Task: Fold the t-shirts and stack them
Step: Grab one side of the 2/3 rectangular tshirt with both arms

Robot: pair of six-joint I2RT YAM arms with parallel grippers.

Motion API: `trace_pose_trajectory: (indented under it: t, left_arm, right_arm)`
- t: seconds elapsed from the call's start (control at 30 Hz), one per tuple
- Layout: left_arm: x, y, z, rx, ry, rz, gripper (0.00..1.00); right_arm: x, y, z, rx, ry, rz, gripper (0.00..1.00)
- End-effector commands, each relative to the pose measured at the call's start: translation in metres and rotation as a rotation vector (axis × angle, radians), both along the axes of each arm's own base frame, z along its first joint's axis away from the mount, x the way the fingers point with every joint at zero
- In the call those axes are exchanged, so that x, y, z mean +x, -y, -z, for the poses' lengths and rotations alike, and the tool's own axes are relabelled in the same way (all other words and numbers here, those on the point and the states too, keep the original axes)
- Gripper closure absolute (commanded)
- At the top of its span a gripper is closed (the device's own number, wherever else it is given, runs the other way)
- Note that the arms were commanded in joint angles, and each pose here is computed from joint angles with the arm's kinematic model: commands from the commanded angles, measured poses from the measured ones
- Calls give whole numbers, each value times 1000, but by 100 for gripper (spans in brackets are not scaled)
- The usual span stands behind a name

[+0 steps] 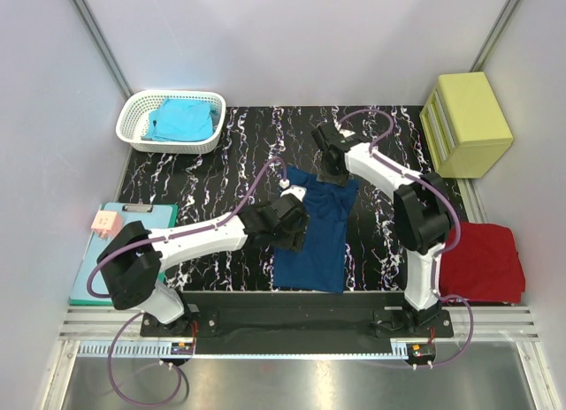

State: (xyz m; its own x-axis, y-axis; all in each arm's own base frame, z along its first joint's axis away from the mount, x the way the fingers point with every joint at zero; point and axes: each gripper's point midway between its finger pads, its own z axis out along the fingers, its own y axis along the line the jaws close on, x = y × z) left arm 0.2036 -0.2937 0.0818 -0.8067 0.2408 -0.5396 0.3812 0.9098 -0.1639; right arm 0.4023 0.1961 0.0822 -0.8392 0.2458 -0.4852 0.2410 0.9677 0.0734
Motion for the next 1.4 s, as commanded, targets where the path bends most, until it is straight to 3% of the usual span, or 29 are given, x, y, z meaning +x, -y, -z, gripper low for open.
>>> trace_pose_trajectory:
  t: [0.0,0.2,0.5,0.87,0.93,1.03,1.17,1.27,1.37]
  left_arm:
    - [3,24,-12,-90,13,50,34]
    - [-2,27,-8,-97,-9,77,34]
    - [-14,29,7,-91,-73,105,35]
    - [-26,20,21,-58,-93,107,36]
    - [-23,16,16,-55,-71,94,37]
    - [-15,8,-8,-79,10,62,37]
    - [-3,-7,-48,-114,135,13,33]
    - [0,-16,-63,-128,191,0,32]
    - [-3,-17,-49,-104,165,10,31]
  right_arm:
    - [-5,-13,15,26,-70,-45,53]
    - [-16,-8,48,-8,-144,-32,54]
    - [0,1,93,-116,-225,-46,55]
    - [32,-1,97,-120,-222,-24,57]
    - [33,7,89,-149,-175,-1,58]
    - [44,16,0,-108,71,42,53]
    - [29,33,-88,-64,249,71,49]
    - [-3,39,-117,-9,288,63,49]
    - [-42,45,-104,21,252,70,49]
